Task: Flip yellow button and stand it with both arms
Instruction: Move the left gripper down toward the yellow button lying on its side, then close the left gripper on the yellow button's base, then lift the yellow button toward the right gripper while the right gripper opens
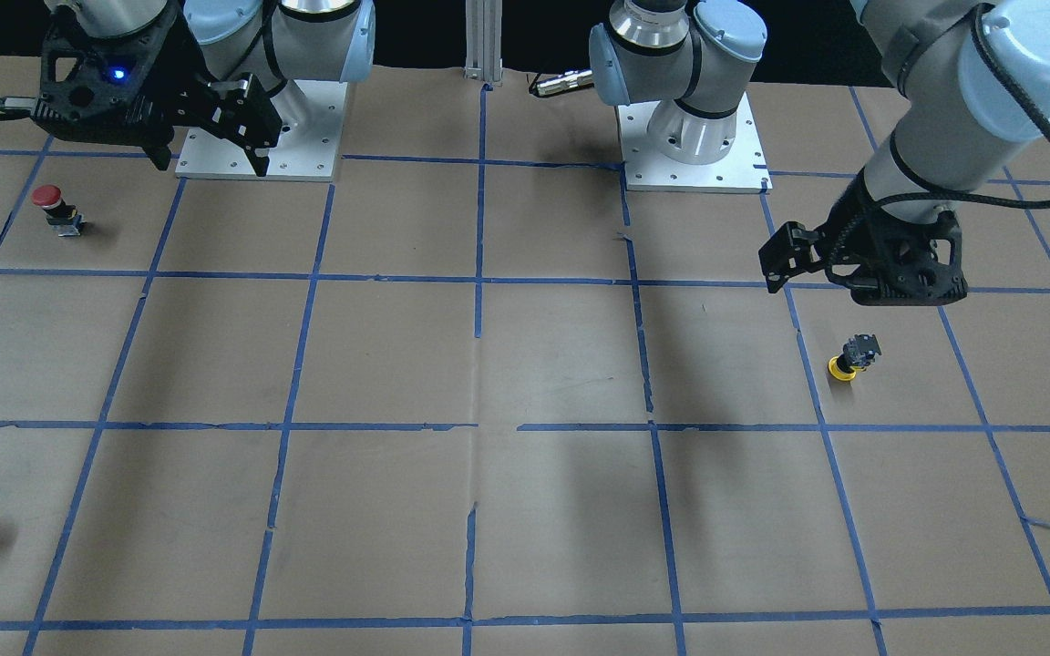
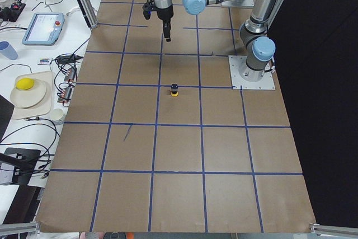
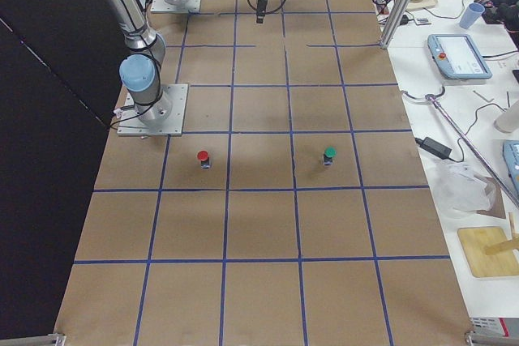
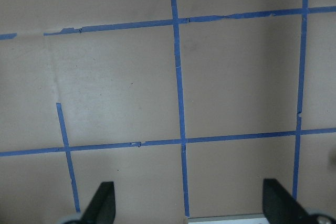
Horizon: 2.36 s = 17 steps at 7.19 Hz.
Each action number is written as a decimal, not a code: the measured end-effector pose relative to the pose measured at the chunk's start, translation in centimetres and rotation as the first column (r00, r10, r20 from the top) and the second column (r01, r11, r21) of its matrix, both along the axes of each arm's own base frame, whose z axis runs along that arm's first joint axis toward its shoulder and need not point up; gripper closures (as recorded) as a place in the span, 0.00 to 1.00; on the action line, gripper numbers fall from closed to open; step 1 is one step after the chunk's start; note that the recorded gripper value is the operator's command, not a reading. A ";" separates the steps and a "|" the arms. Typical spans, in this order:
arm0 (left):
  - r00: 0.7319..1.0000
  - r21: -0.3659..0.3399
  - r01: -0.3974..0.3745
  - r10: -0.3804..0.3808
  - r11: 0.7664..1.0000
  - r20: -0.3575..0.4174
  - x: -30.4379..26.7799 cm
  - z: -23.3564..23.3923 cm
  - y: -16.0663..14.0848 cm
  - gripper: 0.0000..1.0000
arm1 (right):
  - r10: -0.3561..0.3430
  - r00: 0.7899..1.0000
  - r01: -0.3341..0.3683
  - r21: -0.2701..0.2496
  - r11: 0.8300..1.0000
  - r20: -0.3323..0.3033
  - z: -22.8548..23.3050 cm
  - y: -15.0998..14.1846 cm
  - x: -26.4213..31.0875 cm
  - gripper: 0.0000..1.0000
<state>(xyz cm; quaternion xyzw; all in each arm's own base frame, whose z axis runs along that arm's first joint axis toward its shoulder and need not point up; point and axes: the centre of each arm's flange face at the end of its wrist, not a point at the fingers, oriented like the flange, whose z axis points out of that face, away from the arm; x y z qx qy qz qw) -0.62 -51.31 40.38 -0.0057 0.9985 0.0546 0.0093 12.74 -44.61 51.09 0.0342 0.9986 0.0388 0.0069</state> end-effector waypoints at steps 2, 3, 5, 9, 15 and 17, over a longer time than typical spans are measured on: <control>0.999 -0.025 0.048 -0.048 0.999 -0.005 5.6 -4.8 0.6 0.01 | -0.006 1.000 0.006 -0.003 1.000 -0.002 0.0 0.0 -0.1 0.00; 0.995 -0.049 0.101 -0.101 0.994 -0.001 9.0 -7.8 0.8 0.01 | -0.007 1.000 0.007 -0.002 1.000 -0.003 0.0 0.0 -0.1 0.00; 0.988 -0.075 0.156 -0.156 0.985 0.013 15.5 -13.2 1.5 0.01 | -0.017 1.000 0.017 -0.003 1.000 -0.002 0.1 0.0 0.1 0.00; 0.989 -0.025 0.141 -0.142 0.990 -0.037 15.7 -17.9 4.3 0.03 | -0.231 0.967 0.229 0.024 0.973 0.107 0.3 0.0 1.6 0.00; 0.989 -0.039 0.144 -0.145 0.989 -0.031 15.5 -17.7 4.0 0.91 | -0.254 0.962 0.252 0.031 0.967 0.105 0.2 0.2 1.6 0.00; 0.981 -0.086 0.183 -0.187 0.979 -0.049 13.5 -15.6 2.9 0.91 | -0.253 0.961 0.251 0.032 0.967 0.108 0.1 0.2 1.7 0.00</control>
